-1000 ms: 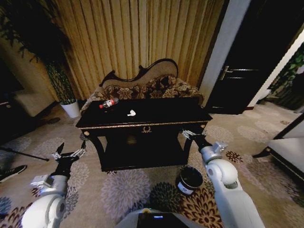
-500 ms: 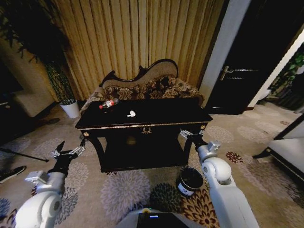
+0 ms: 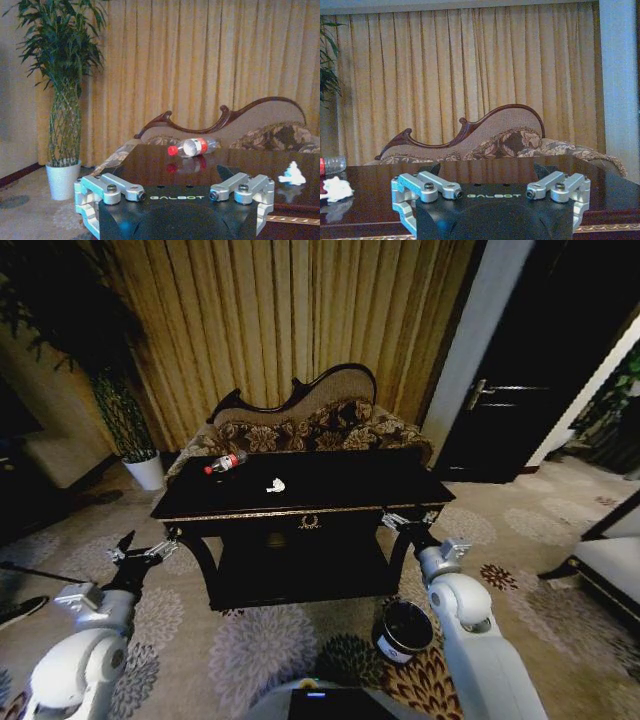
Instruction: Move to the front of the table and place the trash on the table into the trash bin.
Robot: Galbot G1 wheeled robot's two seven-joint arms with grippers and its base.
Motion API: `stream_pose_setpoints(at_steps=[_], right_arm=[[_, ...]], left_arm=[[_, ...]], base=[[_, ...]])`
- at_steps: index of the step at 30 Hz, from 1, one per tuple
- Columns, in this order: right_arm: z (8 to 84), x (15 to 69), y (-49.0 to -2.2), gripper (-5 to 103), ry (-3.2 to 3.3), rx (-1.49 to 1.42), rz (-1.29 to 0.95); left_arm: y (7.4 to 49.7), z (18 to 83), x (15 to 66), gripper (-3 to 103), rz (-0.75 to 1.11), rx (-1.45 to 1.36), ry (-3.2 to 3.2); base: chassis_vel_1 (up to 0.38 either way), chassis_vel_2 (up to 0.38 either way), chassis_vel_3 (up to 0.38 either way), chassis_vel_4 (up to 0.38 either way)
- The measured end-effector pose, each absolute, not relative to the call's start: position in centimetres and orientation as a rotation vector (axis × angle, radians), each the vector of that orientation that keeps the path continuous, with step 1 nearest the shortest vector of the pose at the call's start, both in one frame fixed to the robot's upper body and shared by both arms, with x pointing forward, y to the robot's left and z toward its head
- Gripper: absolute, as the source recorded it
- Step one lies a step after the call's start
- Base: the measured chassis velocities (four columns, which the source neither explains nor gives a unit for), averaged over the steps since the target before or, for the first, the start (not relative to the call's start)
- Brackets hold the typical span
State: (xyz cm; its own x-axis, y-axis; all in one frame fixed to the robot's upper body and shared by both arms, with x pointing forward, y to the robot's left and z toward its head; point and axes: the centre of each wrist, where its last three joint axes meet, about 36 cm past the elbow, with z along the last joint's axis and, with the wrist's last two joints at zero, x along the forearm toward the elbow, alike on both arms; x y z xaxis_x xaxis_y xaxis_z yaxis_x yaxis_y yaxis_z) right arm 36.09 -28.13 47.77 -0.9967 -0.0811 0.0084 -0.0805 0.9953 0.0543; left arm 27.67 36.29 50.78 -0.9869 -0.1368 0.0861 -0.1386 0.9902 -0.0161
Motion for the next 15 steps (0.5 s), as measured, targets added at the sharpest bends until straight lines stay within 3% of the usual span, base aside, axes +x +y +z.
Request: stream_pose_setpoints(at_steps=[15], right_arm=[[47.81, 35.60, -27.20, 100, -3.120, 0.168, -0.087]], left_arm=[[36.59, 50.98, 28.87, 100, 0.020, 0.141, -3.093]], base=[[-0.074, 0.068, 0.073, -0.069]])
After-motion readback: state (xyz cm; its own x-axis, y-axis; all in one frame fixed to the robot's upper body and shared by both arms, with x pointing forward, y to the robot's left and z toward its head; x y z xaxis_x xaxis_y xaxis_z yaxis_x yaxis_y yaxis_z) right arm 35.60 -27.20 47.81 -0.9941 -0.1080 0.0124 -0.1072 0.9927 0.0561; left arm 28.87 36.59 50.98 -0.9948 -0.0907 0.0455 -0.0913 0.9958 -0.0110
